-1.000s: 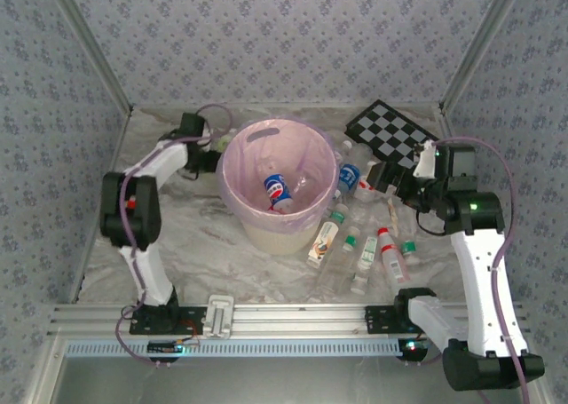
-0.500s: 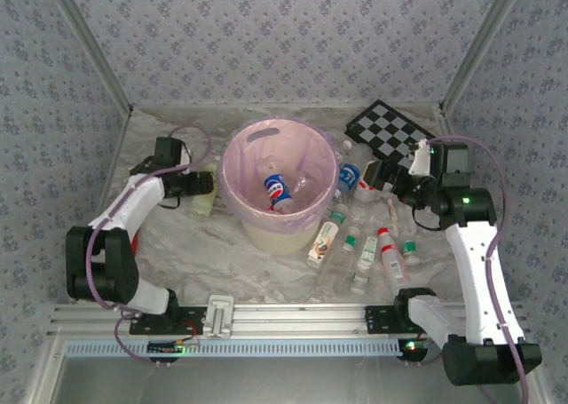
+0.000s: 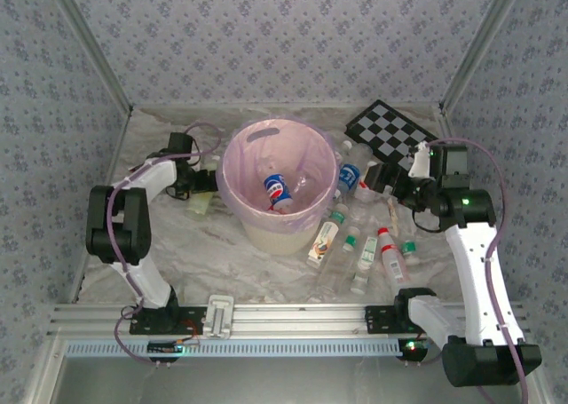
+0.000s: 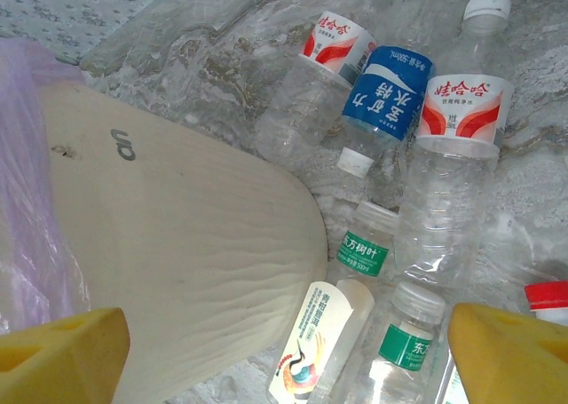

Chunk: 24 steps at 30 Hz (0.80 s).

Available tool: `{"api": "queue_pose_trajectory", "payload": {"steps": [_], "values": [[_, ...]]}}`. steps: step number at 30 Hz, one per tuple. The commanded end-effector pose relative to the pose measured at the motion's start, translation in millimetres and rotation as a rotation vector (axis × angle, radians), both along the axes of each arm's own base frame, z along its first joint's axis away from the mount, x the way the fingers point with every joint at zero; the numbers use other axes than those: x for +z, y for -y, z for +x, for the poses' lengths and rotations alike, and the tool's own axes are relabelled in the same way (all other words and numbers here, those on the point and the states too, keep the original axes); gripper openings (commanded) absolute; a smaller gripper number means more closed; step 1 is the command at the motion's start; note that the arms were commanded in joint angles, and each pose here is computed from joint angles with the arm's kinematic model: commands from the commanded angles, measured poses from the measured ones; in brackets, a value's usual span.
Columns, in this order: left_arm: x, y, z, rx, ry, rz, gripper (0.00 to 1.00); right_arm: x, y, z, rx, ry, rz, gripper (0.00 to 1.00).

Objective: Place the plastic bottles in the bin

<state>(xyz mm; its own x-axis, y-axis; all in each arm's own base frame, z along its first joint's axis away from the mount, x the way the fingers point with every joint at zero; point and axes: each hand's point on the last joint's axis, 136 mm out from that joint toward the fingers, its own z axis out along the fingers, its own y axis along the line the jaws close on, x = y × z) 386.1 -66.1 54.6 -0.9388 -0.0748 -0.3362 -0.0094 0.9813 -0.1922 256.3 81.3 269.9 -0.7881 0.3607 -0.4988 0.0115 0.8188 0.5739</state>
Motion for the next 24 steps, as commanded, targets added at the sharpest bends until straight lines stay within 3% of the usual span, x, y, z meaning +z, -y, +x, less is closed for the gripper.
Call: {"api": "queue_pose_trajectory", "payload": {"steps": [1, 7, 9, 12, 18, 24], "values": [[0, 0, 4, 0.004, 0.020, -0.012, 0.75, 6, 1, -1, 0.006, 0.006, -0.002, 0.93], [19, -9, 3, 0.011, 0.051, 0.039, 0.56, 10, -1, -1, 0.010, 0.015, 0.004, 0.92], [31, -13, 3, 0.015, 0.074, 0.053, 0.50, 28, -3, 2, 0.017, 0.065, 0.016, 0.92], [58, -20, 1, 0.024, 0.117, 0.080, 0.49, 42, -8, 7, 0.037, 0.099, 0.048, 0.92], [158, -27, -15, 0.065, 0.342, 0.082, 0.46, 92, -43, 20, 0.173, 0.236, 0.151, 0.90], [282, -4, -66, 0.013, 0.712, -0.009, 0.37, 157, -107, 20, 0.386, 0.424, 0.186, 0.86]]}}
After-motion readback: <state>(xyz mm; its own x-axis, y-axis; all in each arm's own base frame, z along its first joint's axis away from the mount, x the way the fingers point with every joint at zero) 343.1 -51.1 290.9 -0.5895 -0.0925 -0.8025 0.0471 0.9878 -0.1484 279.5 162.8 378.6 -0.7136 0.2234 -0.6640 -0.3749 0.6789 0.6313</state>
